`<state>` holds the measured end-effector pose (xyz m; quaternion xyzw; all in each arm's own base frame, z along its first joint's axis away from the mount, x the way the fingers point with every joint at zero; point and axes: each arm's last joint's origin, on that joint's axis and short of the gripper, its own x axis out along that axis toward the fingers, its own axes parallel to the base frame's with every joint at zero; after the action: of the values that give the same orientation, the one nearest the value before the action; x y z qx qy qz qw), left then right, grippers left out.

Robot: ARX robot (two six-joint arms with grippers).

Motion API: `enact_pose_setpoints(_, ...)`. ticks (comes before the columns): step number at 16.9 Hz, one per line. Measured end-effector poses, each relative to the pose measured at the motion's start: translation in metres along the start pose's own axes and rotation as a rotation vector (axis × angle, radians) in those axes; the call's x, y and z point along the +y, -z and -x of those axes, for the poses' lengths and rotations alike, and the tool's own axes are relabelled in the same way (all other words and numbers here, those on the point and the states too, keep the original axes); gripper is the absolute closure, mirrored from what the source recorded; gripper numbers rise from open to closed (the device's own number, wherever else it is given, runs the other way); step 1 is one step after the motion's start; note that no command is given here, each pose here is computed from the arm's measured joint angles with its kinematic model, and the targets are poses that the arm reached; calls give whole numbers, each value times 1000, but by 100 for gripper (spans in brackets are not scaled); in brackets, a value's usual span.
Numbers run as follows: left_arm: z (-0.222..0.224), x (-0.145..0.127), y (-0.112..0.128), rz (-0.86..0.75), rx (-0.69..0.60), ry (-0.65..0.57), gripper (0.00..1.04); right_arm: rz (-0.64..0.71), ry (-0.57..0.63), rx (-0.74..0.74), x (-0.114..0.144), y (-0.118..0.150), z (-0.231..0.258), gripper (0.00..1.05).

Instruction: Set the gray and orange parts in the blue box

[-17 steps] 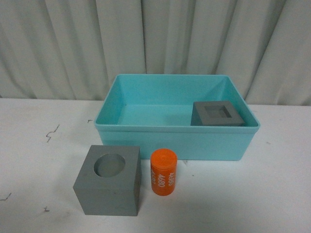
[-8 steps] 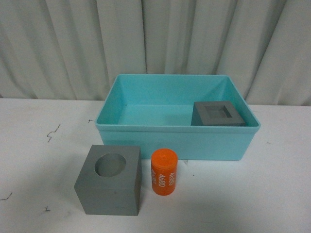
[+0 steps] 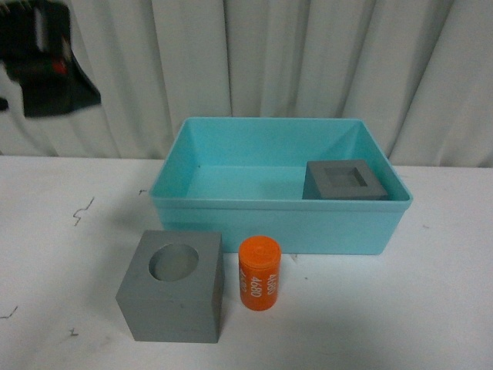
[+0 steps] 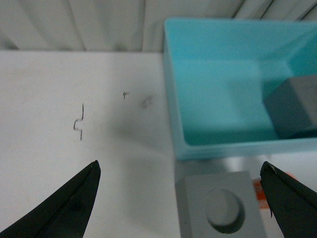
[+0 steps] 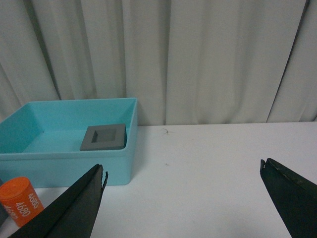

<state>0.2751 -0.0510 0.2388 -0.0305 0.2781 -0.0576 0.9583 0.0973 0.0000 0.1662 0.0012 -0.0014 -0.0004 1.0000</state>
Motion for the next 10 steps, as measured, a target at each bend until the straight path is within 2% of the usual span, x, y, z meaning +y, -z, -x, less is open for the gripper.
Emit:
enact_pose_setpoints(2, -24, 2, 18, -9, 98, -39, 7, 0, 0, 0, 0, 0, 0, 6)
enact_pose_setpoints(10, -65, -13, 70, -36, 239, -109, 7, 0, 0, 0, 0, 0, 0, 6)
